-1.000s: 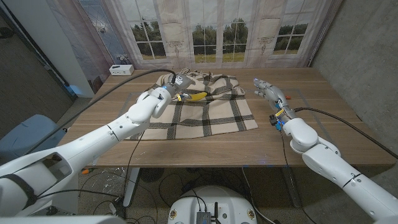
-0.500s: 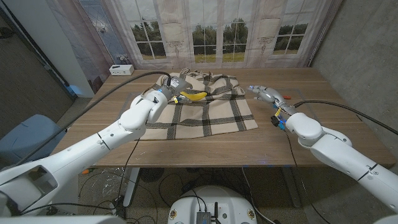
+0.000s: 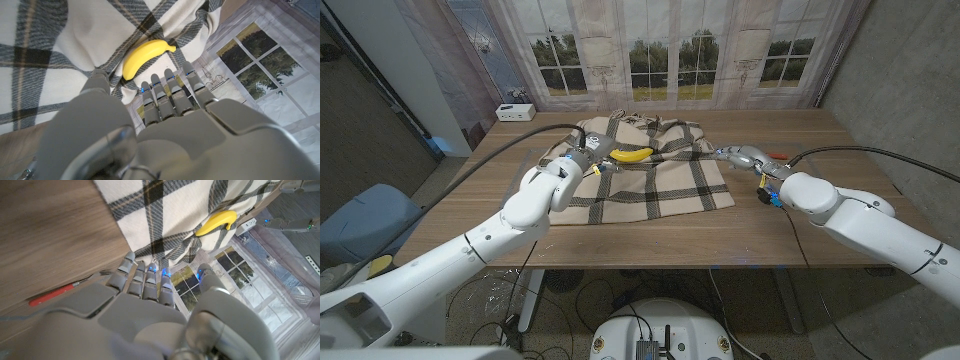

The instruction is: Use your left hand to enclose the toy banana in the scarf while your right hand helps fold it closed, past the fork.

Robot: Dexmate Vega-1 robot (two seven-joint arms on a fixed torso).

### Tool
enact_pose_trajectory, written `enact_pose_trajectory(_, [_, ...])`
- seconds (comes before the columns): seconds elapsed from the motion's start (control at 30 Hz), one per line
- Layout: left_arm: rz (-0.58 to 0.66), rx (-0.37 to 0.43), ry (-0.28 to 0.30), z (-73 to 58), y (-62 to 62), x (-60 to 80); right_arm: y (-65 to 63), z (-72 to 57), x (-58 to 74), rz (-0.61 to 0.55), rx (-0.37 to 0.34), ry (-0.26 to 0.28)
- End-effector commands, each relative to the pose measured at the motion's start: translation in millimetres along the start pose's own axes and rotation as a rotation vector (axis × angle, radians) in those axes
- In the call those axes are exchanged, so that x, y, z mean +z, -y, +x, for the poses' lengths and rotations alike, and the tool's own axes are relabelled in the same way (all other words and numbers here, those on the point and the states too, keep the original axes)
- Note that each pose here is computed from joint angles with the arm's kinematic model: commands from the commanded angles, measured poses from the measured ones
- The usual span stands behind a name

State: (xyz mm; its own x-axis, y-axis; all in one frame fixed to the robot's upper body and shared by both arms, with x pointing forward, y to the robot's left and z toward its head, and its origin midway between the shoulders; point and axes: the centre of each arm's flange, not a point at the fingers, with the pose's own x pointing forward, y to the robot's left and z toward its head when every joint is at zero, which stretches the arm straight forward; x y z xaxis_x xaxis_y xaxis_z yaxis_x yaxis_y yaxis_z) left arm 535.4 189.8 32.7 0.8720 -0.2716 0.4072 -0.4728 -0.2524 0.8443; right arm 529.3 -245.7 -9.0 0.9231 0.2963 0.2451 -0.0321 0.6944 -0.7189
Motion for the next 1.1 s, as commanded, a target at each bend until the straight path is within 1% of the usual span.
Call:
enact_pose_trajectory(0.03, [-0.053, -0.023, -0.047, -23.3, 8.9, -4.5, -7.2, -4.2, 7.8, -0.193, 0.075, -0.125])
enact_pose_trajectory(0.27, [-0.066, -0.026, -0.057, -31.2, 13.1, -5.4, -14.1, -4.0, 15.5, -0.279, 0.085, -0.146])
enact_pose_trajectory(0.33, [-0.070, -0.026, -0.062, -34.3, 14.6, -6.0, -18.6, -4.3, 18.5, -0.314, 0.087, -0.156])
enact_pose_trajectory(0.53, [-0.077, -0.031, -0.071, -37.8, 16.9, -7.4, -26.2, -6.4, 26.6, -0.407, 0.077, -0.170])
enact_pose_trajectory(0.67, [-0.085, -0.027, -0.075, -39.6, 17.6, -9.1, -31.1, -5.3, 29.2, -0.441, 0.089, -0.156])
enact_pose_trajectory(0.7, [-0.087, -0.025, -0.076, -40.0, 17.7, -9.5, -32.4, -5.3, 29.5, -0.455, 0.084, -0.151])
enact_pose_trajectory(0.87, [-0.091, -0.025, -0.081, -40.2, 17.8, -11.7, -38.6, -4.7, 32.4, -0.517, 0.054, -0.166])
enact_pose_trajectory(1.03, [-0.095, -0.021, -0.085, -40.8, 17.4, -13.4, -45.6, -5.6, 34.6, -0.596, 0.018, -0.191])
enact_pose_trajectory(1.1, [-0.096, -0.020, -0.089, -41.4, 17.4, -14.1, -48.5, -5.7, 33.9, -0.616, 0.018, -0.199])
